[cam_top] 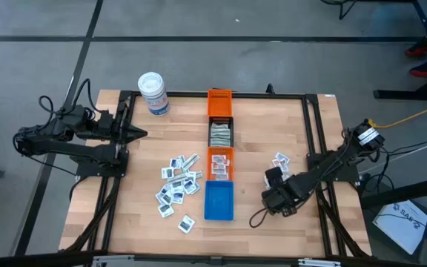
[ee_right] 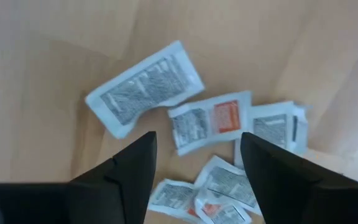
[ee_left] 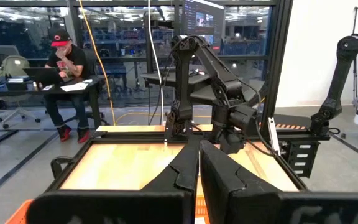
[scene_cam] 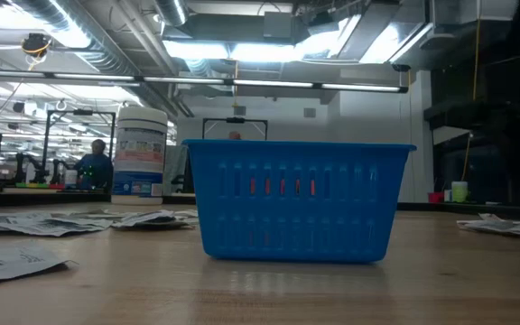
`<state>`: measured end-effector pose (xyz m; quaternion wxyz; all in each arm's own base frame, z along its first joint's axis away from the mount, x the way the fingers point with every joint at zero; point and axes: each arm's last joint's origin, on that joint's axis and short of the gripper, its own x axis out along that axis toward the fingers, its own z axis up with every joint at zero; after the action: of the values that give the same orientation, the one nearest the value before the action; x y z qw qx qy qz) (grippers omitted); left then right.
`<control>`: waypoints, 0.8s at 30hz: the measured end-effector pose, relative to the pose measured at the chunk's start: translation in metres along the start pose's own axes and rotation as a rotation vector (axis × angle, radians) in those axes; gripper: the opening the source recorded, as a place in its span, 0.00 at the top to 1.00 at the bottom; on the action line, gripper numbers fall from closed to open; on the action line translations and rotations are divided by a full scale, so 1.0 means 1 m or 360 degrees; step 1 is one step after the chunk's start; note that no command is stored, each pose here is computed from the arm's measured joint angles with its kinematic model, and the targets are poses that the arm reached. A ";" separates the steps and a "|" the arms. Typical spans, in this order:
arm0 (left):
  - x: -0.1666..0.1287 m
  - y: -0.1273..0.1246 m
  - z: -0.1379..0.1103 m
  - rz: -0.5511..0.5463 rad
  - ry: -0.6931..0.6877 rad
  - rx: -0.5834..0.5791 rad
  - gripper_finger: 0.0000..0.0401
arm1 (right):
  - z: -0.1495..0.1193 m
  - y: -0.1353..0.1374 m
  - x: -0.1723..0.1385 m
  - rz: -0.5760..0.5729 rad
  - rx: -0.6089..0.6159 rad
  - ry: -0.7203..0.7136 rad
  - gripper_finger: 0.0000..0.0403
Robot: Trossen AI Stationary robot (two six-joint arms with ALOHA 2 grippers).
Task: Pick & Place First Aid Supplies
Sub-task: Put the orange ointment pack into the bottom orange bin
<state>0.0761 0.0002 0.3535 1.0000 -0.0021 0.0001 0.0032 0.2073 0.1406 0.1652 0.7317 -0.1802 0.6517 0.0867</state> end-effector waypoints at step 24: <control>0.000 0.000 0.000 0.0000 -0.0001 0.0000 0.98 | -0.011 0.016 0.017 -0.0112 -0.0105 -0.0084 0.48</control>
<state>0.0760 0.0002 0.3535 1.0000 -0.0022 0.0000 0.0031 0.1941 0.1495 0.1456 0.7448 -0.2247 0.6222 0.0873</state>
